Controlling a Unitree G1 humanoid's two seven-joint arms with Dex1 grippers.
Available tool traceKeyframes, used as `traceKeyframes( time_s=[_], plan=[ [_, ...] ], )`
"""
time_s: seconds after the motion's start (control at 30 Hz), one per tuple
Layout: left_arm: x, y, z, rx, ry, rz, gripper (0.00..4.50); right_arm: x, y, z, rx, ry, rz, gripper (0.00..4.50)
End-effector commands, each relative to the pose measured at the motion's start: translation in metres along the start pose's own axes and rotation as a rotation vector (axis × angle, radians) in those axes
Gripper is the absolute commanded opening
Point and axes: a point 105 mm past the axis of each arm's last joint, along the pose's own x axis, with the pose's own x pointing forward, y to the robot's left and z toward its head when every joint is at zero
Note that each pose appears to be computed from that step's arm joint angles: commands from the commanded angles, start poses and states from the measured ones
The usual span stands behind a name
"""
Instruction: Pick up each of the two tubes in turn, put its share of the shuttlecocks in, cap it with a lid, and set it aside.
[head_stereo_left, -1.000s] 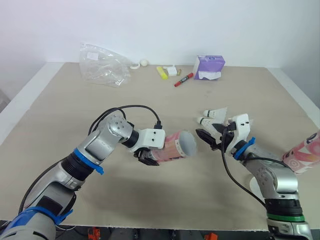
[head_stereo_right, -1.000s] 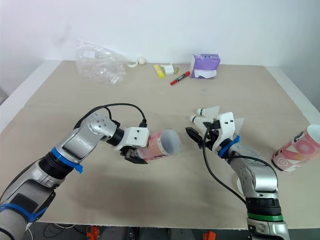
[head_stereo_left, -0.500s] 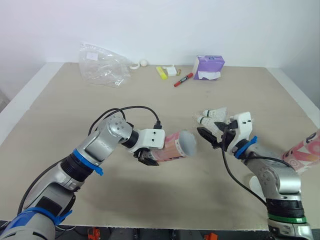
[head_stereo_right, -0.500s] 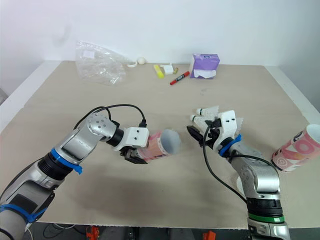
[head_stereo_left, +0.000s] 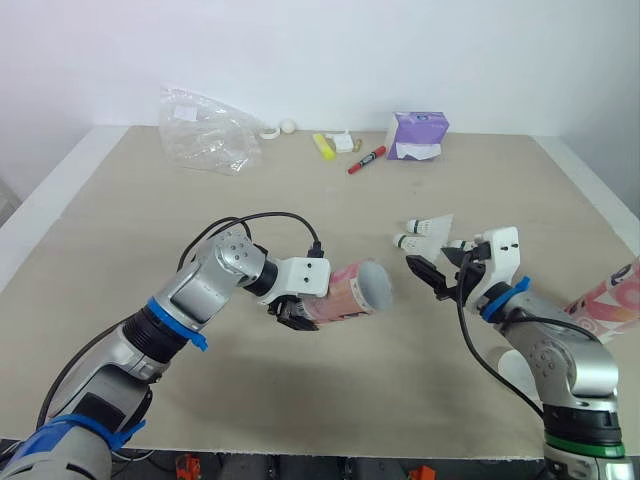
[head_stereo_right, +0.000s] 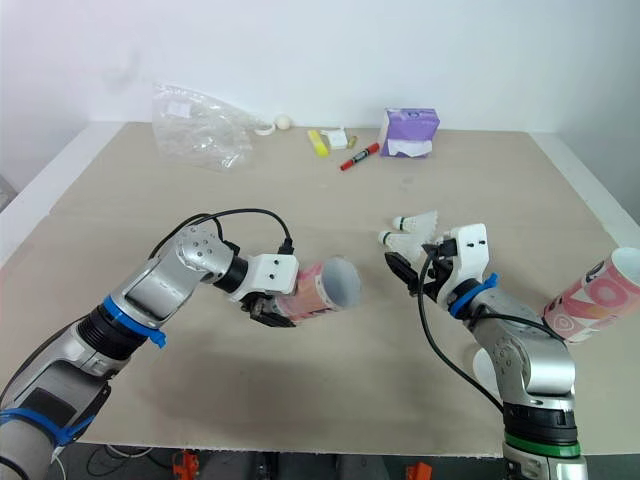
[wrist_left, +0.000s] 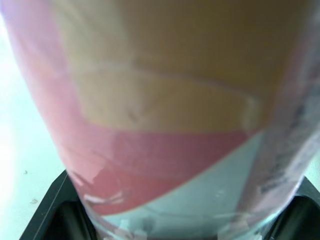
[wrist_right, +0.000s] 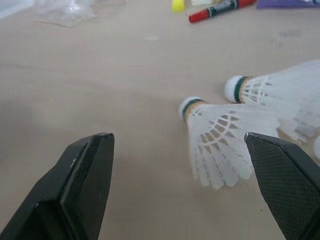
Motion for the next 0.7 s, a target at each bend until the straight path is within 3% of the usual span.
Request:
traceKeyframes(
  time_s=[0.03,0.47,0.6,0.7],
  plan=[
    [0.004,-0.003,-0.009,-0.022,0.030,-0.001,3.29,0.006,-0.002,0.011,0.002,-0.040,0.011,4.50],
    [0.006,-0.006,-0.012,-0.034,0.035,0.005,3.29,0.036,0.002,0.006,0.102,-0.022,0.035,4.50],
    [0.006,-0.006,-0.013,-0.036,0.035,0.007,3.23,0.042,-0.004,0.007,0.123,-0.034,0.004,3.34],
    [0.007,-0.006,-0.013,-0.038,0.035,0.009,3.23,0.045,-0.005,0.007,0.129,-0.033,0.000,1.82]
  ],
)
